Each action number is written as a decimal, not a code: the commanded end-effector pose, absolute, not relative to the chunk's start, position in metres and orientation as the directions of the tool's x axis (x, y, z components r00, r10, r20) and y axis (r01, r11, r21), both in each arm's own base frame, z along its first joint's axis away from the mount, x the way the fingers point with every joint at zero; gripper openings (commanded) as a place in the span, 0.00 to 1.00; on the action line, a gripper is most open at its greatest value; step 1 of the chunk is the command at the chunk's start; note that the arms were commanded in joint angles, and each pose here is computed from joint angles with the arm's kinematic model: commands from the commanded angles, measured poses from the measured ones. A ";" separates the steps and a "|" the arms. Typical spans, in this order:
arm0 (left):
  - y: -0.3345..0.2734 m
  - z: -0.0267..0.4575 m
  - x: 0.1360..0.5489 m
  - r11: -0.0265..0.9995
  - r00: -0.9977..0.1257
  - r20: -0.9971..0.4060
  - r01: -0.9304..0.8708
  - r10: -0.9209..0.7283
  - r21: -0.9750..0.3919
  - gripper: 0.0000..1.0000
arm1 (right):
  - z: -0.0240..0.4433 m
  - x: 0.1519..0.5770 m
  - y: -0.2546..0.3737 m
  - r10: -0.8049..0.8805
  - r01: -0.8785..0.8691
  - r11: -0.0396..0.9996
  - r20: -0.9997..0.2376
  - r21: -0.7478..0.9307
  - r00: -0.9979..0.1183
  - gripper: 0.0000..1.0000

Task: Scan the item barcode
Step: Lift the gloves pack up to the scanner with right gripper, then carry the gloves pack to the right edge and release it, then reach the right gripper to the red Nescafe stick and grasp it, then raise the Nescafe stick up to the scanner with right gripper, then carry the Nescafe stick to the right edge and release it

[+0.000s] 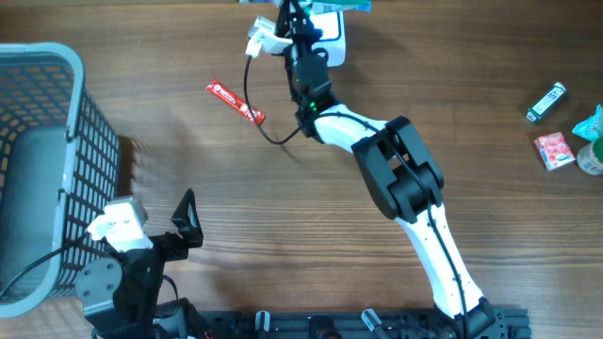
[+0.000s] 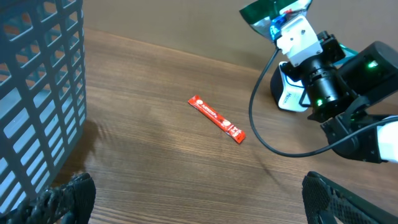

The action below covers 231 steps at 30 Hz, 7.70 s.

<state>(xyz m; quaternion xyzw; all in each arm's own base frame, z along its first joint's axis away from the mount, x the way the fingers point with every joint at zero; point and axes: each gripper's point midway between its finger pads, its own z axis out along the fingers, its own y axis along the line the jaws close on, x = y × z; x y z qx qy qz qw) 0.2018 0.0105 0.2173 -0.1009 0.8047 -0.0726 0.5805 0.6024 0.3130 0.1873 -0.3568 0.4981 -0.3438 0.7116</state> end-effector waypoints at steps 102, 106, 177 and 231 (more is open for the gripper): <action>0.013 0.218 0.201 0.966 -0.296 -0.920 -0.091 -0.257 -0.240 1.00 | -0.066 0.460 0.395 -0.540 -0.720 0.692 -0.631 0.043 -0.557 0.25; 0.013 0.218 0.201 0.966 -0.296 -0.920 -0.091 -0.257 -0.240 1.00 | -0.086 0.443 0.366 -0.593 -0.689 0.725 -0.495 0.016 -0.635 0.05; 0.013 0.218 0.201 0.966 -0.296 -0.920 -0.091 -0.257 -0.240 1.00 | 0.123 0.513 0.236 0.460 0.251 0.842 -0.394 0.477 -0.796 0.05; 0.012 0.209 0.198 0.963 -0.334 -0.904 -0.101 -0.268 -0.248 1.00 | 0.067 0.232 -0.272 0.962 0.870 -0.181 -0.267 -0.458 0.060 0.60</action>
